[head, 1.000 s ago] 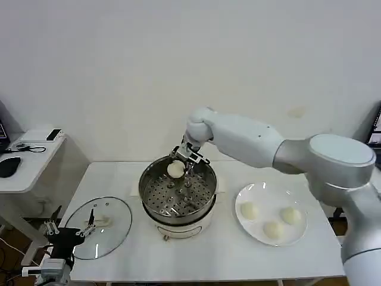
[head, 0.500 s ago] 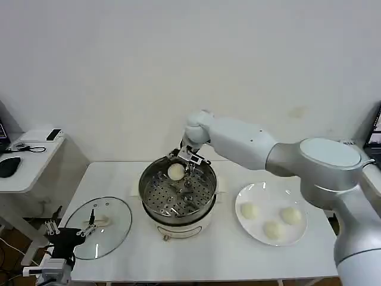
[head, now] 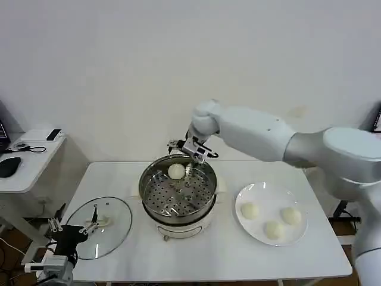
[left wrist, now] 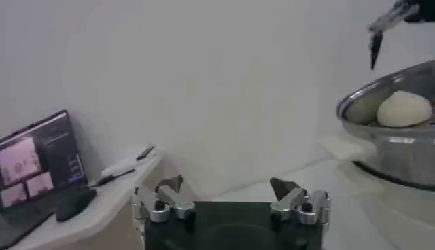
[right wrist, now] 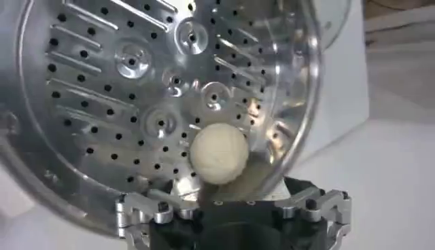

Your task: Take steamed baozi put them in steamer then cover it.

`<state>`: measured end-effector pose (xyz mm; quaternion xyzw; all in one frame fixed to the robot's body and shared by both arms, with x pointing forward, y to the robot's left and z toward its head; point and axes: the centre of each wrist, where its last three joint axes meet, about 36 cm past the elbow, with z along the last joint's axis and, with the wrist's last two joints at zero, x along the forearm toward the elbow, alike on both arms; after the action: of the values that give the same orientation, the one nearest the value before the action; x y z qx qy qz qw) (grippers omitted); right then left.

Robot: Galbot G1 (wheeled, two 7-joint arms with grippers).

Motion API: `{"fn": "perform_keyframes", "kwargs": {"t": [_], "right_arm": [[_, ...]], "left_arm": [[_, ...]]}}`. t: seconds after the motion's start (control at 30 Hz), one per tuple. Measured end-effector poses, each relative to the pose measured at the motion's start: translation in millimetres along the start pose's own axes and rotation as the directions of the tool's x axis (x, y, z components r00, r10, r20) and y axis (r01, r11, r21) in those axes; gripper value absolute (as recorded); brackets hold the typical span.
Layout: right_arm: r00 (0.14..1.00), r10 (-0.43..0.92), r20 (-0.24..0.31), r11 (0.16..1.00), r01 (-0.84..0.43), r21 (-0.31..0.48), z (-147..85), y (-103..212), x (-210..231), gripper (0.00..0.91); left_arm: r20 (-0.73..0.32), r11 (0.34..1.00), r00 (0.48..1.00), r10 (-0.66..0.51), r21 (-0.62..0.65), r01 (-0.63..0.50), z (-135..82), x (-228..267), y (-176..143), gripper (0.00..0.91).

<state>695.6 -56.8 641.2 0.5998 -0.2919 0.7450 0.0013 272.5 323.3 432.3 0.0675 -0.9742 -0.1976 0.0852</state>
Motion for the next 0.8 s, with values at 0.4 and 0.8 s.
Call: {"fn": "perform_keyframes", "kwargs": {"t": [0.4,0.8], "right_arm": [[0.994,-0.028,-0.104,0.948,-0.007,-0.317,18,98,88,0.907],[0.989,-0.078,-0.127,0.789,-0.016,-0.614,-5,235,100,0.907]], "left_arm": [[0.008,0.999,0.999,0.041,0.001,-0.041,-6,-16,9,0.907],[0.034,0.996,0.996,0.084,-0.028,-0.083,-13,-28,7,0.907]]}}
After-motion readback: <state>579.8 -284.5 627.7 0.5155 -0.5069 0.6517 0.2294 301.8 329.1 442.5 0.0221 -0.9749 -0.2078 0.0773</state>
